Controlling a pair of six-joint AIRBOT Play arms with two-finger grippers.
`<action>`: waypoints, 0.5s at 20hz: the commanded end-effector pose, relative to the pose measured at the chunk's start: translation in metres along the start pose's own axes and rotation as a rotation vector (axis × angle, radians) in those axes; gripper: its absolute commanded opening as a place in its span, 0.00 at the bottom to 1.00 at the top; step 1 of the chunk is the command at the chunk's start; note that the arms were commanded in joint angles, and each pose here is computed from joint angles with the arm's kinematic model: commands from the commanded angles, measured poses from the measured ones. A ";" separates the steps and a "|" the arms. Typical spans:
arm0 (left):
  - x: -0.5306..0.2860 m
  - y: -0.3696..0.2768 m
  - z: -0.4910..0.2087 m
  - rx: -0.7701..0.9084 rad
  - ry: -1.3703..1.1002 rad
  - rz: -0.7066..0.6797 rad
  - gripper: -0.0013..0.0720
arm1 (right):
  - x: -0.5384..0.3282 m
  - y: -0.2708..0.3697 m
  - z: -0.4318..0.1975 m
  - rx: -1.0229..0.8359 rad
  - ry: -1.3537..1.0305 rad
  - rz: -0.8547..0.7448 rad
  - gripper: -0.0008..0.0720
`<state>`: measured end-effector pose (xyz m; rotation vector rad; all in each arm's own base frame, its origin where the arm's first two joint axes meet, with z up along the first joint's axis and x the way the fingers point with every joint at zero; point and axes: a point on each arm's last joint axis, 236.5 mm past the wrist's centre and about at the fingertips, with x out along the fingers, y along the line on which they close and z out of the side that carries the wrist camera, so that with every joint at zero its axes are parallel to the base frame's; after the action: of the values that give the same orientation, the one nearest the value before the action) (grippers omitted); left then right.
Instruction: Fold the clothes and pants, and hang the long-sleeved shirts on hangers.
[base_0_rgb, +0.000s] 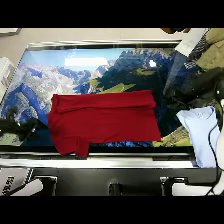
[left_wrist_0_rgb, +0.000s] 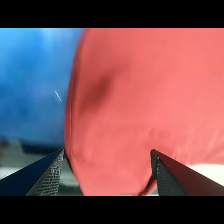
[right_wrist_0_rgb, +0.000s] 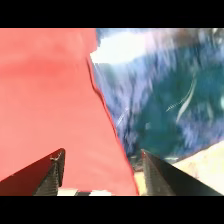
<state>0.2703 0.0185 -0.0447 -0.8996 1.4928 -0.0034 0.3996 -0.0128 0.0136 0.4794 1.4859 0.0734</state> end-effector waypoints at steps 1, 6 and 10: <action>0.036 0.009 -0.064 -0.071 0.072 -0.056 0.86 | 0.005 -0.003 -0.033 0.051 -0.010 0.054 0.65; 0.060 0.013 -0.092 -0.059 0.132 -0.032 0.86 | 0.007 0.001 -0.046 0.065 -0.022 0.075 0.65; 0.077 0.016 -0.105 -0.046 0.150 -0.012 0.86 | -0.001 0.009 -0.045 0.062 -0.044 0.099 0.65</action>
<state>0.1923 -0.0541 -0.0900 -0.9698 1.6197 -0.0480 0.3584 0.0030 0.0114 0.5853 1.4453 0.0836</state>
